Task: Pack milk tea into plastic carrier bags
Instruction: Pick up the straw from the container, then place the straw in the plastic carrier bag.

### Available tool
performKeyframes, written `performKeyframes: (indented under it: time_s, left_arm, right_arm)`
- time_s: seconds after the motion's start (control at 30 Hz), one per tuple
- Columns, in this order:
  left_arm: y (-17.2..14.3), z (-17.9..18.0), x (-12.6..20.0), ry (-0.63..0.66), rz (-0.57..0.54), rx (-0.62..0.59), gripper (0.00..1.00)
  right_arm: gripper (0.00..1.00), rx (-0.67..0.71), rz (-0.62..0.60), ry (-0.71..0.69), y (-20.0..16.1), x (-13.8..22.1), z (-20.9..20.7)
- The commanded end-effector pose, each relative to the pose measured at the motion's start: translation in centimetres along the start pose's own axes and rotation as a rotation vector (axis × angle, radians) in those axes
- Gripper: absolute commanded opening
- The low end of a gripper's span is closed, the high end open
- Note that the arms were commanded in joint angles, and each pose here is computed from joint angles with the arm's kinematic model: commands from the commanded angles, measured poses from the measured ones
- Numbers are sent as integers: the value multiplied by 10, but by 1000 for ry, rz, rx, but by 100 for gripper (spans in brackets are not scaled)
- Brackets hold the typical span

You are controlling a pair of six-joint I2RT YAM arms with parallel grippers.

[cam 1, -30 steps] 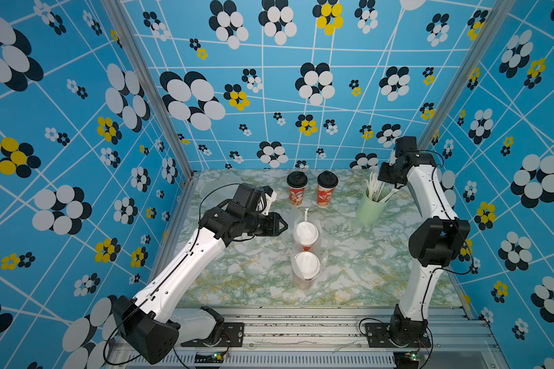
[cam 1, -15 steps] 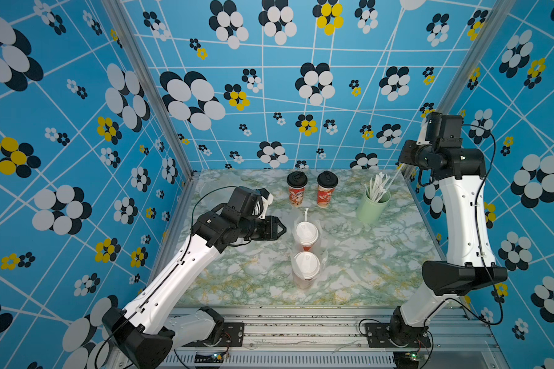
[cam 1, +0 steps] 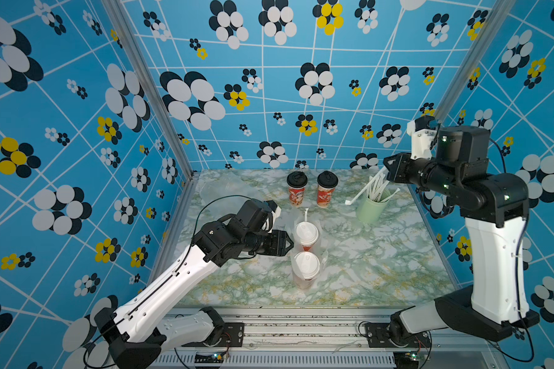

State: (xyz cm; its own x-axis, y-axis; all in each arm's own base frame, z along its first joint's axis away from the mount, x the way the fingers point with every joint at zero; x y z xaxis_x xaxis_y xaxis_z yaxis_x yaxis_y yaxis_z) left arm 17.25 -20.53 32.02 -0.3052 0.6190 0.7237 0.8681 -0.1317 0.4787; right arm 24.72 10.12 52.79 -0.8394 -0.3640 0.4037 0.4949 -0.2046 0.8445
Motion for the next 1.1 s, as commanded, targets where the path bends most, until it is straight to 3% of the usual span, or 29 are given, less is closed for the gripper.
performKeyframes:
  time_s: [0.0,0.27,0.53,0.67,1.07]
  left_arm:
    - [-11,1,-5,37,36,25,59]
    - [-29,-6,-21,-8,85,29,48]
    - [-38,-16,-20,-77,84,33,12]
    - [-45,-21,-20,-110,103,31,1]
    - [-49,-24,-17,-134,93,41,0]
  right_arm:
    - [0,-13,101,169,-22,9,36]
    - [0,75,257,269,-84,-9,88]
    - [0,107,343,259,-130,-27,98]
    - [0,125,358,247,-143,-30,99]
    - [0,112,413,315,-167,-34,109]
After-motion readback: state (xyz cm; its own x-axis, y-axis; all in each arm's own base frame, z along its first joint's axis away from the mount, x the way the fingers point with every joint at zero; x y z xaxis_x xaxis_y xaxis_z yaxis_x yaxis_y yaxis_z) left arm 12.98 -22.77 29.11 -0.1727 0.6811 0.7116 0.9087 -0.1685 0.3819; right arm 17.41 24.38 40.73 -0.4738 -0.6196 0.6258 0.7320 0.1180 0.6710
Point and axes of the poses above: each gripper's point midway between its finger pads, its own x axis back along the fingers, its own z axis along the line the jaws close on, y = z × x, the point moved 6 cm from there along x, back along the fingers, and after that the axes turned 5 degrees about -x, right-handed, at the moved point
